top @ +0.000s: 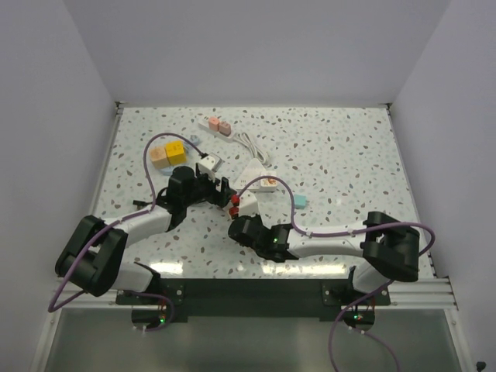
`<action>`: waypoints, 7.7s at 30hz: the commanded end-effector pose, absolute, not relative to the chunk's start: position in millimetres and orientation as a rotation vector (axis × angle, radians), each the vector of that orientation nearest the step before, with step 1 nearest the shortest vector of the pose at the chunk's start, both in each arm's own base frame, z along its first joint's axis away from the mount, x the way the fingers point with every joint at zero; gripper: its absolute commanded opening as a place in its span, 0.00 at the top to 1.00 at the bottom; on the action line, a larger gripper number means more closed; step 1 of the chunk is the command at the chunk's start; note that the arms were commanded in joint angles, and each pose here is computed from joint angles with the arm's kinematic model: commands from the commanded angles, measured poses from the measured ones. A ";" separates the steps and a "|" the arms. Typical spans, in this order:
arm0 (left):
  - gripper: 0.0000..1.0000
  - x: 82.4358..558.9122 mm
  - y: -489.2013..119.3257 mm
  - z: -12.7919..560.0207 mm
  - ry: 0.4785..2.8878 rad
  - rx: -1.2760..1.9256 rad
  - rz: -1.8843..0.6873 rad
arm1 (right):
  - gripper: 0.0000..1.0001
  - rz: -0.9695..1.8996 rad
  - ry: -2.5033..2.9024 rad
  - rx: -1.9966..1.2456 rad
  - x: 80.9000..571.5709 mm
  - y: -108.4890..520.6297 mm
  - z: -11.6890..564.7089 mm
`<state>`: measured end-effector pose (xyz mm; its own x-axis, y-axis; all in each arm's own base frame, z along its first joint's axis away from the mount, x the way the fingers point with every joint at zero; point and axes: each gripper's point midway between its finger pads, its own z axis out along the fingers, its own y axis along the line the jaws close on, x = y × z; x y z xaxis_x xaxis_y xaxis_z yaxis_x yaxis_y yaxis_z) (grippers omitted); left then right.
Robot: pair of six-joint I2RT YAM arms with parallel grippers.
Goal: Insert the plug
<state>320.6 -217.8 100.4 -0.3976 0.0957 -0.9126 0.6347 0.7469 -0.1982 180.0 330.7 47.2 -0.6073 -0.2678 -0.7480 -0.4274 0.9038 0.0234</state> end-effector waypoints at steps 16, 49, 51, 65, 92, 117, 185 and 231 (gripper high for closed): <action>0.10 317.0 -206.6 175.7 1.688 0.491 -0.617 | 1.00 0.045 2.640 -0.900 76.5 273.5 -56.0; 0.08 310.0 -171.7 209.1 1.696 0.313 -0.510 | 1.00 0.567 2.274 -0.970 175.5 419.9 19.7; 0.08 310.3 -170.4 206.8 1.705 0.308 -0.502 | 1.00 0.614 2.237 -0.973 181.5 434.3 28.5; 0.08 314.4 -163.4 206.0 1.735 0.277 -0.459 | 1.00 0.751 2.230 -1.014 196.2 467.5 30.9; 0.07 329.5 -167.2 215.7 1.753 0.279 -0.433 | 0.26 0.529 1.955 -0.821 235.6 353.6 170.4; 0.11 300.7 -262.8 189.9 1.718 0.527 -0.660 | 0.19 0.197 2.289 -0.148 311.5 164.5 70.4; 0.07 241.0 -364.0 233.9 1.174 0.800 -0.719 | 0.99 1.541 1.809 -0.347 230.0 263.0 230.6; 1.00 250.0 -381.4 172.0 1.384 1.061 -0.574 | 0.36 0.882 2.033 -0.655 233.2 252.7 185.2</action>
<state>242.3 -374.3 140.0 0.0976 0.3041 -0.9476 0.8727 0.4315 0.2284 232.2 250.6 183.0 -0.5571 -0.0944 -0.8250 -0.6852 0.6136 0.3924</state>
